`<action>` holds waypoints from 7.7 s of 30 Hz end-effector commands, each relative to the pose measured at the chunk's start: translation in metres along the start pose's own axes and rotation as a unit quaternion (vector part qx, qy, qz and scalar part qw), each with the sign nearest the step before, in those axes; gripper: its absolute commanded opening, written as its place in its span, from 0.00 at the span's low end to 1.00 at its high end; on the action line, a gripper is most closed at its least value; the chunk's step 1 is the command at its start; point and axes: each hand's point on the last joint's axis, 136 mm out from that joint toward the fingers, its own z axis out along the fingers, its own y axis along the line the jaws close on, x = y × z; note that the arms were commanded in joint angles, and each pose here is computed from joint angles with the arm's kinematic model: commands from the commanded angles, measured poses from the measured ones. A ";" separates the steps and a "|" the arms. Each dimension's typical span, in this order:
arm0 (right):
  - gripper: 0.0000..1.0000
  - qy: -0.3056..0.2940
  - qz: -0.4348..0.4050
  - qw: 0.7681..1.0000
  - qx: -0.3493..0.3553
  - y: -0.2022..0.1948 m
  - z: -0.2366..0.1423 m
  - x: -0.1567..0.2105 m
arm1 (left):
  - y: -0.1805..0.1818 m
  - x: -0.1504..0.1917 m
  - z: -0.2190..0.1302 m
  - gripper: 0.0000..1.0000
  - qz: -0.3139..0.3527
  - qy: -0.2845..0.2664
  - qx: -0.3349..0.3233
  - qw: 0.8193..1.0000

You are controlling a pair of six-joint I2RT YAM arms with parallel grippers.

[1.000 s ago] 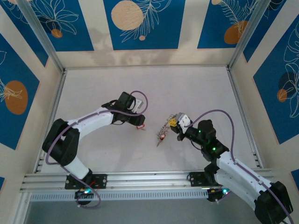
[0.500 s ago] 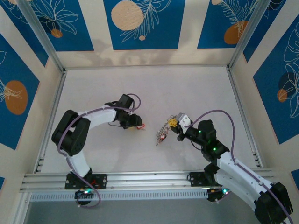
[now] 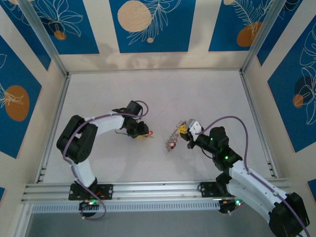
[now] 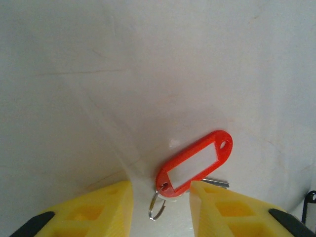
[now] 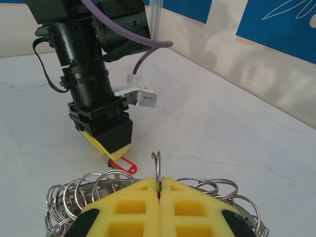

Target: Put the keys on the keyring

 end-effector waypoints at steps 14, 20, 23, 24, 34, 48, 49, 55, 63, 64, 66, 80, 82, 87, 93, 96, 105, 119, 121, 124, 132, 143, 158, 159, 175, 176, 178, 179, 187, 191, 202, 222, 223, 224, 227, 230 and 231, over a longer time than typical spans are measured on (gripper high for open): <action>0.00 -0.046 -0.012 0.999 -0.001 0.000 -0.005 -0.022 | -0.002 0.014 -0.002 0.00 0.045 0.015 -0.012 0.999; 0.00 -0.035 -0.010 0.999 -0.032 0.010 -0.004 -0.021 | -0.022 0.007 -0.043 0.00 0.159 -0.032 0.012 0.987; 0.00 -0.025 -0.008 0.998 -0.056 0.016 0.001 -0.019 | -0.036 0.007 -0.065 0.00 0.248 -0.057 0.034 0.966; 0.00 -0.019 -0.005 0.998 -0.066 0.020 0.003 -0.018 | -0.039 0.008 -0.072 0.00 0.277 -0.065 0.037 0.958; 0.00 0.005 0.025 0.985 -0.170 0.054 0.017 -0.015 | -0.080 0.028 -0.116 0.00 0.518 -0.163 0.131 0.829; 0.00 0.017 0.031 0.983 -0.179 0.056 0.025 -0.013 | -0.018 0.012 -0.089 0.00 0.455 -0.197 -0.011 0.868; 0.00 0.020 0.029 0.984 -0.177 0.056 0.024 -0.012 | -0.012 0.012 -0.084 0.00 0.443 -0.201 -0.015 0.873; 0.00 0.021 0.026 0.984 -0.174 0.055 0.024 -0.009 | 0.015 0.014 -0.057 0.02 0.394 -0.200 -0.033 0.896; 0.00 0.021 0.021 0.986 -0.164 0.052 0.024 -0.009 | 0.022 0.013 -0.037 0.12 0.362 -0.153 -0.048 0.918; 0.00 0.020 0.021 0.986 -0.163 0.052 0.024 -0.009 | 0.027 0.011 -0.037 0.20 0.348 -0.149 -0.060 0.924; 0.00 0.021 0.021 0.987 -0.160 0.051 0.023 -0.008 | 0.030 0.007 -0.038 0.24 0.329 -0.144 -0.072 0.930; 0.00 0.024 0.017 0.988 -0.151 0.047 0.021 -0.005 | 0.034 0.021 -0.042 0.43 0.258 -0.126 -0.034 0.957; 0.00 0.024 0.018 0.988 -0.154 0.048 0.022 -0.006 | 0.040 0.016 -0.041 0.44 0.230 -0.124 -0.046 0.964; 0.00 0.022 0.016 0.988 -0.153 0.047 0.020 -0.009 | 0.045 0.018 -0.033 0.49 0.174 -0.079 -0.022 0.981; 0.00 0.024 0.018 0.988 -0.150 0.047 0.020 -0.007 | 0.035 0.021 -0.025 0.48 0.163 -0.038 0.027 0.986; 0.00 0.024 0.017 0.989 -0.147 0.045 0.020 -0.007 | 0.034 0.022 -0.023 0.40 0.164 -0.028 0.032 0.986; 0.00 0.025 0.021 0.989 -0.143 0.043 0.020 -0.005 | 0.037 0.030 -0.025 0.33 0.170 -0.018 0.030 0.985; 0.00 0.023 0.022 0.990 -0.140 0.043 0.019 -0.005 | 0.041 0.028 -0.031 0.13 0.181 -0.026 0.016 0.983; 0.00 0.023 0.023 0.990 -0.139 0.043 0.019 -0.004 | 0.042 0.029 -0.031 0.13 0.183 -0.024 0.012 0.983; 0.00 0.023 0.024 0.990 -0.139 0.043 0.019 -0.004 | 0.047 0.029 -0.030 0.10 0.184 -0.024 0.002 0.983; 0.00 0.020 0.023 0.990 -0.138 0.043 0.019 -0.005 | 0.048 0.025 -0.037 0.00 0.200 -0.037 -0.012 0.979; 0.00 0.027 0.051 0.983 -0.176 0.053 0.019 -0.008 | -0.021 0.024 -0.115 0.00 0.393 -0.151 0.085 0.903; 0.00 0.071 0.146 0.960 -0.227 0.066 0.046 -0.016 | -0.081 0.041 -0.169 0.00 0.552 -0.237 0.124 0.790; 0.00 0.074 0.155 0.957 -0.232 0.067 0.048 -0.018 | -0.082 0.041 -0.168 0.00 0.556 -0.237 0.124 0.787; 0.00 0.117 0.185 0.937 -0.271 0.086 0.070 -0.021 | -0.105 0.063 -0.160 0.00 0.614 -0.224 0.184 0.734; 0.00 0.118 0.188 0.934 -0.278 0.088 0.071 -0.022 | -0.106 0.064 -0.161 0.00 0.618 -0.229 0.186 0.729; 0.00 0.123 0.196 0.927 -0.295 0.092 0.070 -0.025 | -0.110 0.073 -0.164 0.00 0.642 -0.229 0.203 0.703; 0.00 0.128 0.201 0.923 -0.301 0.094 0.069 -0.027 | -0.112 0.080 -0.165 0.00 0.660 -0.228 0.210 0.685; 0.00 0.152 0.208 0.919 -0.297 0.094 0.066 -0.021 | -0.106 0.093 -0.159 0.00 0.694 -0.211 0.194 0.660; 0.00 0.148 0.186 0.934 -0.268 0.087 0.066 -0.015 | -0.102 0.089 -0.158 0.00 0.677 -0.207 0.181 0.683; 0.00 0.093 0.072 0.967 -0.225 0.092 0.065 -0.022 | -0.100 0.099 -0.148 0.00 0.615 -0.151 0.228 0.739; 0.00 0.050 -0.004 0.979 -0.199 0.098 0.060 -0.025 | -0.098 0.097 -0.151 0.00 0.558 -0.104 0.261 0.781; 0.00 0.047 -0.007 0.978 -0.201 0.098 0.059 -0.026 | -0.097 0.096 -0.149 0.00 0.555 -0.101 0.259 0.784; 0.00 0.044 -0.010 0.978 -0.205 0.100 0.058 -0.027 | -0.096 0.095 -0.149 0.00 0.554 -0.099 0.259 0.785; 0.00 0.043 -0.018 0.977 -0.210 0.103 0.056 -0.026 | -0.099 0.094 -0.150 0.00 0.552 -0.106 0.265 0.783; 0.00 0.041 -0.026 0.976 -0.214 0.106 0.056 -0.026 | -0.098 0.089 -0.151 0.00 0.550 -0.117 0.255 0.786; 0.00 0.042 -0.028 0.975 -0.215 0.107 0.056 -0.026 | -0.097 0.088 -0.151 0.00 0.549 -0.117 0.252 0.788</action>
